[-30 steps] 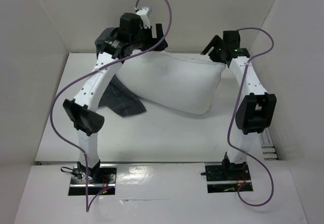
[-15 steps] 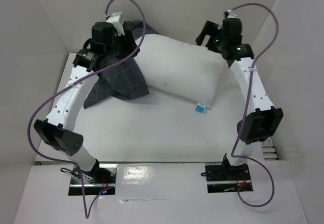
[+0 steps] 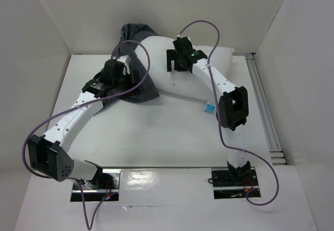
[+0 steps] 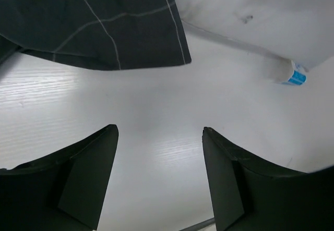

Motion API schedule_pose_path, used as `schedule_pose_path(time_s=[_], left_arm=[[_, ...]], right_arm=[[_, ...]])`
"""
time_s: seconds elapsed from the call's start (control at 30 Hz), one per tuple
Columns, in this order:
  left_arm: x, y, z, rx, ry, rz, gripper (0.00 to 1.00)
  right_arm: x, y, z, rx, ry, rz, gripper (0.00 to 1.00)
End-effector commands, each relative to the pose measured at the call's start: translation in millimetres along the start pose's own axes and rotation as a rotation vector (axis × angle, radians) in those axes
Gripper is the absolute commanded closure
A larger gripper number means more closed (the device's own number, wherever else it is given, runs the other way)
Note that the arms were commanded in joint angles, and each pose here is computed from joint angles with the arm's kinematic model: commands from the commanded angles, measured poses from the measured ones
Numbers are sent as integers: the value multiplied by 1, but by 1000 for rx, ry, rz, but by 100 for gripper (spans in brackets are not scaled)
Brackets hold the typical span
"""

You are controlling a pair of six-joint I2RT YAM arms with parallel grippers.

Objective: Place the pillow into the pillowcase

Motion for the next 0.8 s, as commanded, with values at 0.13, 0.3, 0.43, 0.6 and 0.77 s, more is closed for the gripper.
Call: schedule_pose_path(time_s=[0.13,0.3,0.43,0.6,0.77], left_arm=[[30,26,-47,112,-50,-56,9],[75,46,-62,261,-332,-54,0],[93,41,-58,277,-486,-105,0],[124,46,-56,308,-544,-119,3],[151,45,-54,307,-575,-106,4]], right_arm=[[-18,2,4,-13,40,-41,0],[-42,-8,-9,22,28,-75,0],[-83,-19,-28,75,14,-134,0],[-110,-7,-73,123,69,-136,0],[-144,8,-107,175,106,-135,0]])
Point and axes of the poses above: each gripper's point midway between its finger pads, its own x axis out along the fingers, its own z axis along the line the jaws close on, y = z × x, the point moved 8 cm from there along -x, back along the fingers, and after that the axes turned 4 degrees about x, right-handed, at the moved point
